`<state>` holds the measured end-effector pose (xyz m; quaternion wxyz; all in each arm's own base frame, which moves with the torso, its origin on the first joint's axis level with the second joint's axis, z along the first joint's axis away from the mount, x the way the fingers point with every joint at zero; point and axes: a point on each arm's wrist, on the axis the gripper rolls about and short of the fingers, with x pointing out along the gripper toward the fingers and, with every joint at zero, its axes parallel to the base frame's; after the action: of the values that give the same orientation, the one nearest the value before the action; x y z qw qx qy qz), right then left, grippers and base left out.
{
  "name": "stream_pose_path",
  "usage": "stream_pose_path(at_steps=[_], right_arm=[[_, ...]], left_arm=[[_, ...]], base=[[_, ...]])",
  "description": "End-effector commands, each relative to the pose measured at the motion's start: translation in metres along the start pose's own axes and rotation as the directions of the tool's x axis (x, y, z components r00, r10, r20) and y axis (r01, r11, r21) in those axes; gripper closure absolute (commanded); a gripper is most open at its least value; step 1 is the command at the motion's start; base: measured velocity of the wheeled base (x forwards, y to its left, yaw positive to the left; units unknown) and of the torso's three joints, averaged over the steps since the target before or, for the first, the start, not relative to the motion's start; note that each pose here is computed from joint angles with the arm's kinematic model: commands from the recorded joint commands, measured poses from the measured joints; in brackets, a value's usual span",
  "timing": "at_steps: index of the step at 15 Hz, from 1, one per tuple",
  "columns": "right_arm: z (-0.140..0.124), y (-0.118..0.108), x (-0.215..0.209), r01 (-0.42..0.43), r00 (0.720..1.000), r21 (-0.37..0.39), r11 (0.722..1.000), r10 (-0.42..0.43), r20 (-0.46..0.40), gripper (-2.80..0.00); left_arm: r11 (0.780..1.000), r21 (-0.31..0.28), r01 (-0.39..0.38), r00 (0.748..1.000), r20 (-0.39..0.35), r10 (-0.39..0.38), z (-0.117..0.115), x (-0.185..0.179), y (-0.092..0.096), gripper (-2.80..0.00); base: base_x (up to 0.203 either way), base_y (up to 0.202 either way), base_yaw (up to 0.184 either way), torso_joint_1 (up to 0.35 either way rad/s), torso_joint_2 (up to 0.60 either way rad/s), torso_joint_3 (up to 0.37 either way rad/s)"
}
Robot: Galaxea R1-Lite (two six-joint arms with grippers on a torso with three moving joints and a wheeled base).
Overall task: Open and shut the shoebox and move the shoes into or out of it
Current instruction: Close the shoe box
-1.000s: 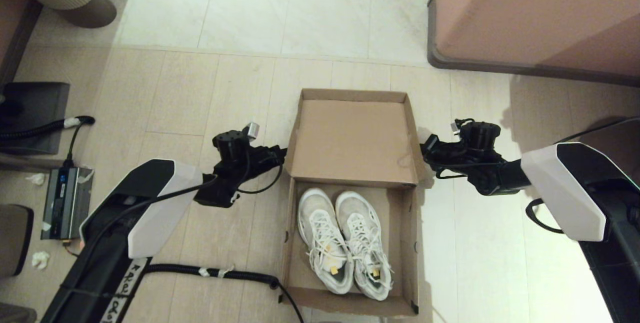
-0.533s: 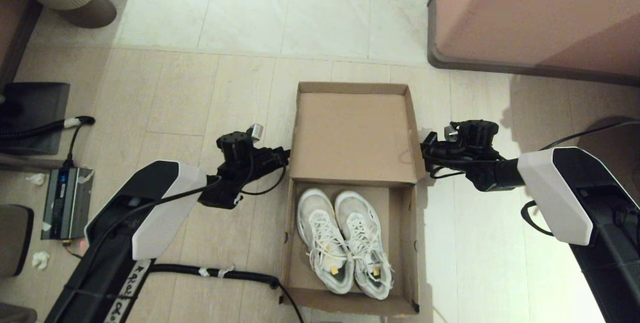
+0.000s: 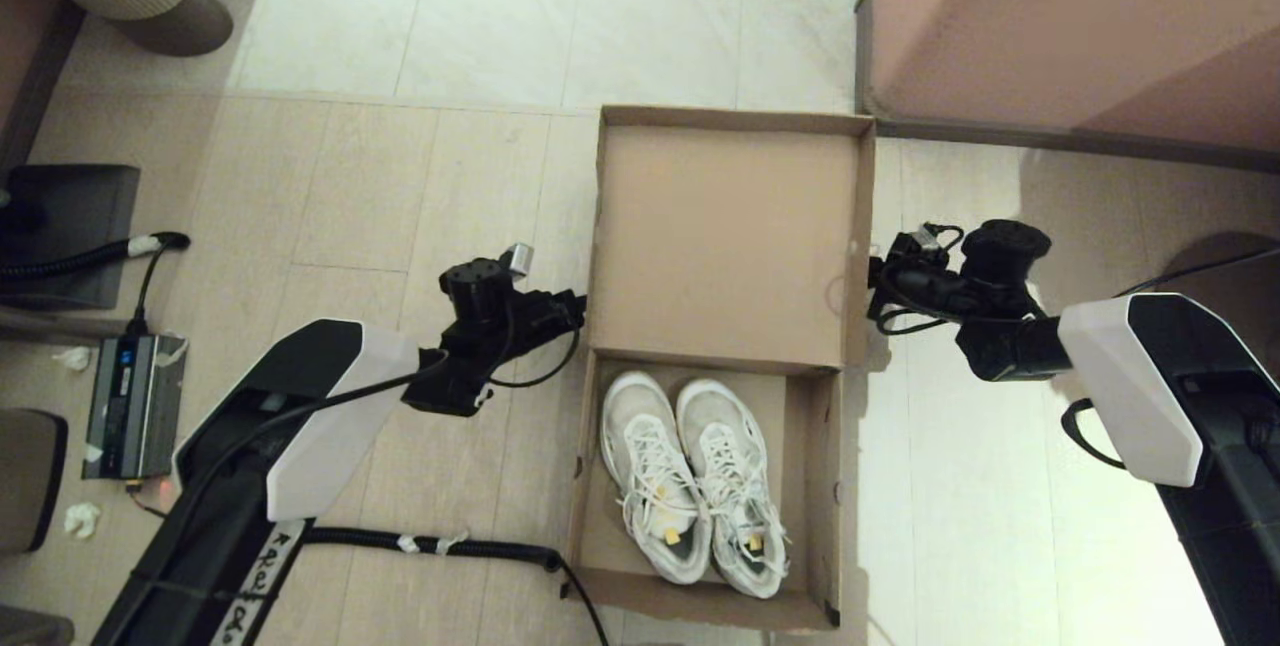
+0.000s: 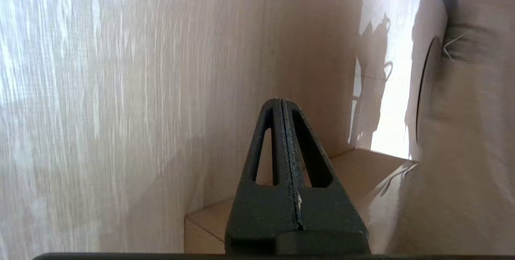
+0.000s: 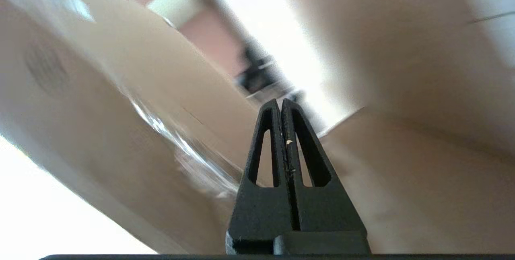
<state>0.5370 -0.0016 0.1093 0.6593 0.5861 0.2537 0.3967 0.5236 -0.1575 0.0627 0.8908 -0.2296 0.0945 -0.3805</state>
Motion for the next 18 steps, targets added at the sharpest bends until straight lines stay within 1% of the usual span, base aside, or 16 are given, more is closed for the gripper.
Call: stream_pose_path(at_steps=[1,2,4,6,9,12,14,16,18], right_arm=[[0.003,0.012,-0.007,-0.053,0.998,0.067,0.996,0.055,-0.028,0.00],[0.002,0.021,-0.008,-0.065,0.996,0.079,0.995,0.070,-0.057,0.00],[0.000,0.036,-0.009,-0.069,0.993,0.075,0.995,0.075,-0.088,0.00],[-0.002,0.052,-0.010,-0.070,0.990,0.115,0.991,0.084,-0.116,0.00],[-0.007,0.071,-0.012,-0.071,0.983,0.098,0.993,0.087,-0.164,0.00],[-0.013,0.089,-0.015,-0.063,0.973,0.122,0.991,0.088,-0.215,0.00],[-0.020,0.101,-0.020,-0.040,0.951,0.123,0.992,0.076,-0.299,0.00],[-0.028,0.108,-0.025,-0.015,0.937,0.132,0.991,0.060,-0.345,0.00],[-0.039,0.112,-0.032,0.004,0.922,0.124,0.992,0.045,-0.384,0.00]], left_arm=[[1.000,0.012,0.013,1.000,0.022,-0.014,0.011,-0.002,-0.006,0.00],[1.000,0.018,0.018,0.999,0.032,-0.019,0.017,-0.003,-0.010,0.00],[0.999,0.032,0.027,0.998,0.054,-0.029,0.030,-0.005,-0.018,0.00],[0.999,0.032,0.041,0.996,0.074,-0.043,0.043,-0.007,-0.028,0.00],[0.997,0.041,0.060,0.994,0.092,-0.064,0.055,-0.008,-0.040,0.00],[0.995,0.049,0.088,0.990,0.105,-0.092,0.064,-0.008,-0.055,0.00],[0.993,0.039,0.109,0.986,0.122,-0.113,0.074,-0.010,-0.068,0.00],[0.991,0.039,0.127,0.982,0.139,-0.131,0.085,-0.013,-0.079,0.00],[0.989,0.050,0.138,0.977,0.155,-0.144,0.096,-0.017,-0.090,0.00]], base=[[0.000,0.000,0.000,0.000,0.00,0.000],[0.000,0.000,0.000,0.000,0.00,0.000],[0.000,0.000,0.000,0.000,0.00,0.000],[0.000,0.000,0.000,0.000,0.00,0.000],[0.000,0.000,0.000,0.000,0.00,0.000],[0.000,0.000,0.000,0.000,0.00,0.000],[0.000,0.000,0.000,0.000,0.00,0.000],[0.000,0.000,0.000,0.000,0.00,0.000],[0.000,0.000,0.000,0.000,0.00,0.000]])
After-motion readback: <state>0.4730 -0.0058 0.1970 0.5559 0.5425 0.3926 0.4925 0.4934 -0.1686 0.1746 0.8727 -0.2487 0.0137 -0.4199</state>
